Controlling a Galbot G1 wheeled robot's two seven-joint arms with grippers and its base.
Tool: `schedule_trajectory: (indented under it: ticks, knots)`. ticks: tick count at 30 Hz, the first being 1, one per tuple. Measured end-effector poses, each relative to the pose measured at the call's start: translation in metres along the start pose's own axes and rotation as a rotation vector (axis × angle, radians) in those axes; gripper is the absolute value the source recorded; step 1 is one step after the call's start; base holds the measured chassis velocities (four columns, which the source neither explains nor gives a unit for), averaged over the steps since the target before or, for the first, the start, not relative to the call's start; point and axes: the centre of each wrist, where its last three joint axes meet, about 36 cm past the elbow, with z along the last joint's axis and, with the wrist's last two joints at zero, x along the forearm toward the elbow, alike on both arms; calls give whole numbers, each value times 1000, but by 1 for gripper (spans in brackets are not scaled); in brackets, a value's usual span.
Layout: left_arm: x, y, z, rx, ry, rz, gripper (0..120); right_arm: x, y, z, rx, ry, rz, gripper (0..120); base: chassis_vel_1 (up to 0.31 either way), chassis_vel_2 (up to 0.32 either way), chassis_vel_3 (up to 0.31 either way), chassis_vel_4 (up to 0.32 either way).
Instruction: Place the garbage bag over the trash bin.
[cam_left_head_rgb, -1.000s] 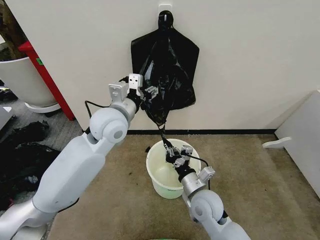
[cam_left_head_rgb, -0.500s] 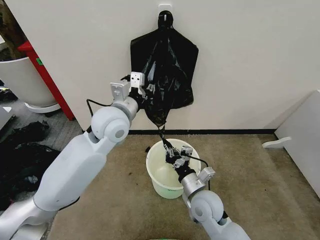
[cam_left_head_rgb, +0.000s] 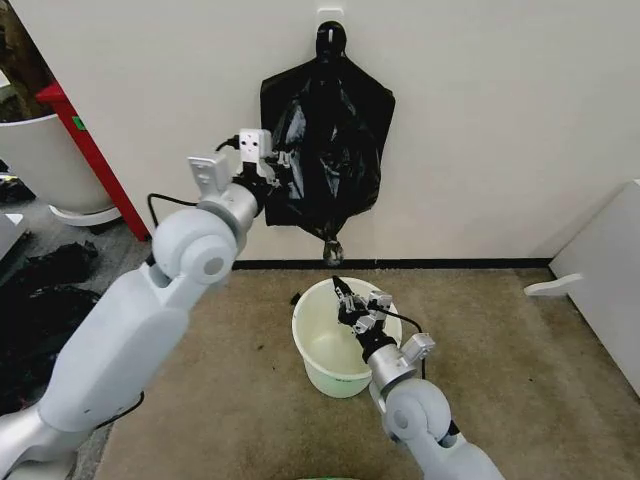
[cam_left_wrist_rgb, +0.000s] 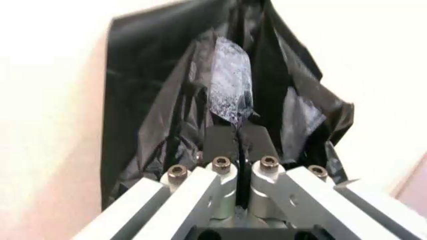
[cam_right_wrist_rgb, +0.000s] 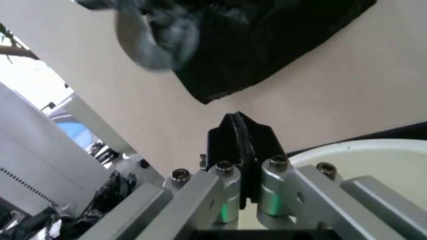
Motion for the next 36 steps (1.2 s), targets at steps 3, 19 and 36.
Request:
schedule_trajectory:
  ticks: [3,19,36]
  knots:
    - [3,4,1,11,-10,7,0,0,0,-2,0,-6,-1,0,0,0,0,0]
    - [8,13,10,174,-36,31,0,24,12,-23,115,-69,-23,36,0,0,0,0]
    - [6,17,16,288,-8,59,0,53,48,-157,358,-233,-192,98,0,0,0,0]
